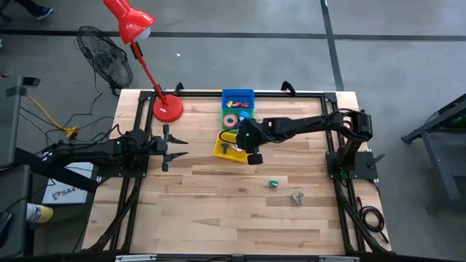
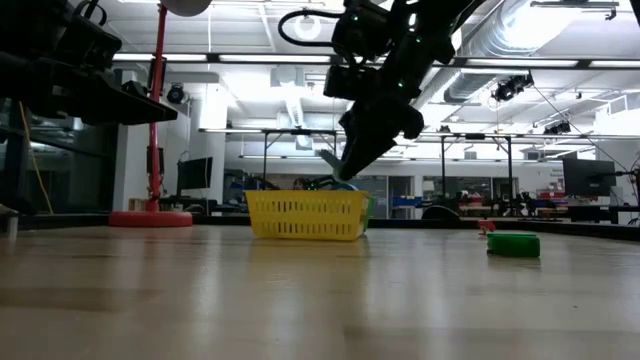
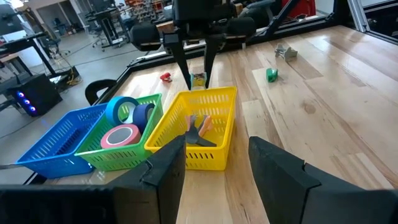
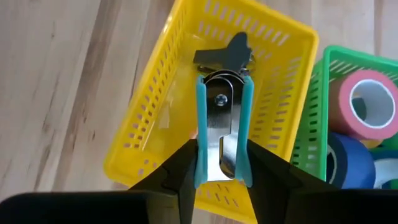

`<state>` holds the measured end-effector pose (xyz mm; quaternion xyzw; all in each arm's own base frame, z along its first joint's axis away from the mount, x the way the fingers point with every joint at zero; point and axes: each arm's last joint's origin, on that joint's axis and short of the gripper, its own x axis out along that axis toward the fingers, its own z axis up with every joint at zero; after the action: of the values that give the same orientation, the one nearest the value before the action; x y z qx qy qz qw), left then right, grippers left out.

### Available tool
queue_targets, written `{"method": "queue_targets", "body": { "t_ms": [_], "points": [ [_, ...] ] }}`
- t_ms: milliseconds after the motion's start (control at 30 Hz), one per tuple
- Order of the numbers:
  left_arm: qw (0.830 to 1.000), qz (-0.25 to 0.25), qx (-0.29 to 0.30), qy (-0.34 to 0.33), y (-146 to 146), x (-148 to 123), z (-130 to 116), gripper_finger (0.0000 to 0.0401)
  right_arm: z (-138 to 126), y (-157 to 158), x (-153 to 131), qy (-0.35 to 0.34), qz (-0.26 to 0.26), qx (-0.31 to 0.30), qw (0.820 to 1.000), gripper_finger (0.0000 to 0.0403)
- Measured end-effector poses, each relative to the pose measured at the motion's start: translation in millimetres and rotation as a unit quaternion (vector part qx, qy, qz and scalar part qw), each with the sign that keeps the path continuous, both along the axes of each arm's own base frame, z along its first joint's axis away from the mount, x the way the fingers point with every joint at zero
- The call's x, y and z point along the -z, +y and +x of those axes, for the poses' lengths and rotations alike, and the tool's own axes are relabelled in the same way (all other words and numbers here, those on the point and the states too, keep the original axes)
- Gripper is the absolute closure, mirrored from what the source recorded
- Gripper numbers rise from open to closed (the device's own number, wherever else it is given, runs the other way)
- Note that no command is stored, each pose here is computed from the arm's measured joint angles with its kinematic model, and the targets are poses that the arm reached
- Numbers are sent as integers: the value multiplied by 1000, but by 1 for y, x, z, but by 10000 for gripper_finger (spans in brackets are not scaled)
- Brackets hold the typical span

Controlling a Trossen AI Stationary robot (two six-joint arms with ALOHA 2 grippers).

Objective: Pick and place Stapler, Stapler remover, tape
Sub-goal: Put the light blue staple remover into the yellow bin

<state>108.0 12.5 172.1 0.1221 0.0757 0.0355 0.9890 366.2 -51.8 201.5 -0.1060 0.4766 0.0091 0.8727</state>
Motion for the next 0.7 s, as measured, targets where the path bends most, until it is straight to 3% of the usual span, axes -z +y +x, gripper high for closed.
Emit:
{"method": "queue_targets", "body": {
  "t_ms": [233,433,700],
  "points": [
    [1000,0,0,0,0,0,0,229,6,-1,8,-6,-4,-21,1000,289],
    [1000,0,0,0,0,0,0,229,10,-1,19,-3,24,-25,999,286],
    [1000,0,0,0,0,0,0,229,12,-1,20,-13,48,-4,999,212]
  ]
}}
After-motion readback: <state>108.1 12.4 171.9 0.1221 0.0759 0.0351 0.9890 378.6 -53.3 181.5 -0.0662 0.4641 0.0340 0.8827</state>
